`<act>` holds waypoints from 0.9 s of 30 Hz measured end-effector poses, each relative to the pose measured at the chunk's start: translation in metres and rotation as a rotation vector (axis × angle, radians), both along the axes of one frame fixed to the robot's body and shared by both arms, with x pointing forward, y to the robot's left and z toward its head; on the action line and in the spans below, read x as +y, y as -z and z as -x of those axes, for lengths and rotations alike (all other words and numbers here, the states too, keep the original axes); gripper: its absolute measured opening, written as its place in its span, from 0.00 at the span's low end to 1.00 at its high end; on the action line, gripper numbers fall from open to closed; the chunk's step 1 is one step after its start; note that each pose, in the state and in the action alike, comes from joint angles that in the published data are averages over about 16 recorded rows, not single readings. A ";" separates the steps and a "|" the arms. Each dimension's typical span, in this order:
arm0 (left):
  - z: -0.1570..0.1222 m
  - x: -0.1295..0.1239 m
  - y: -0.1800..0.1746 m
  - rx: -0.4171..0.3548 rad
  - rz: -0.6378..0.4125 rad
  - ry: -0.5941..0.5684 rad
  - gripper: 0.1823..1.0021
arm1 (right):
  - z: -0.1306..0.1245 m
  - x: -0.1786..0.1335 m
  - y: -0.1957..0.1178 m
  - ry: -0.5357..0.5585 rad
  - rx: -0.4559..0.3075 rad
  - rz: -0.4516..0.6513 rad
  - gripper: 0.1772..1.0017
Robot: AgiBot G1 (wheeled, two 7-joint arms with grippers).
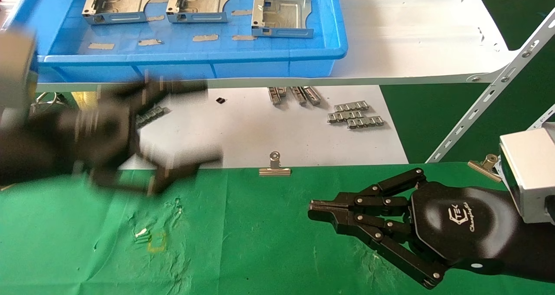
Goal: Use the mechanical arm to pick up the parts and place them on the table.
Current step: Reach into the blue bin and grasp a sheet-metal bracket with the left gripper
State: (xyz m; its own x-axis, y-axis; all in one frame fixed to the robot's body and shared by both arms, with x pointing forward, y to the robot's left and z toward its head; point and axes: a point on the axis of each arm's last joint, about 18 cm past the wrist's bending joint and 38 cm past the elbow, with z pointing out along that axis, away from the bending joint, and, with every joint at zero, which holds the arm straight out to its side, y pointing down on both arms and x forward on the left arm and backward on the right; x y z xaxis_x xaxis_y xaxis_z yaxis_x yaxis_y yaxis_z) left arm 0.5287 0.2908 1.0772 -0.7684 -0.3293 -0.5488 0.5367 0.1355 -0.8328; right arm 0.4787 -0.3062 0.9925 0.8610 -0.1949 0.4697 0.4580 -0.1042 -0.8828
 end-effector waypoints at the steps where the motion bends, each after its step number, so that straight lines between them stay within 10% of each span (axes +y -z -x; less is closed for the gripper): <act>1: -0.009 -0.001 -0.010 -0.001 0.008 -0.026 1.00 | 0.000 0.000 0.000 0.000 0.000 0.000 0.07; 13: -0.108 -0.006 -0.116 0.084 0.078 -0.401 1.00 | 0.000 0.000 0.000 0.000 0.000 0.000 0.02; 27: -0.143 0.012 -0.141 0.183 0.146 -0.615 1.00 | 0.000 0.000 0.000 0.000 0.000 0.000 0.02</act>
State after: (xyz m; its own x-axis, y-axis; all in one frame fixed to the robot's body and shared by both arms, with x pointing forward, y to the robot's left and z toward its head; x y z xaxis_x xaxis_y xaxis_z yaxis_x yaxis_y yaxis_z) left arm 0.6715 0.3028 1.2179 -0.4927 -0.7996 -0.3432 0.2455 0.2507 -0.9364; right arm 0.4787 -0.3062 0.9925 0.8610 -0.1949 0.4697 0.4580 -0.1042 -0.8828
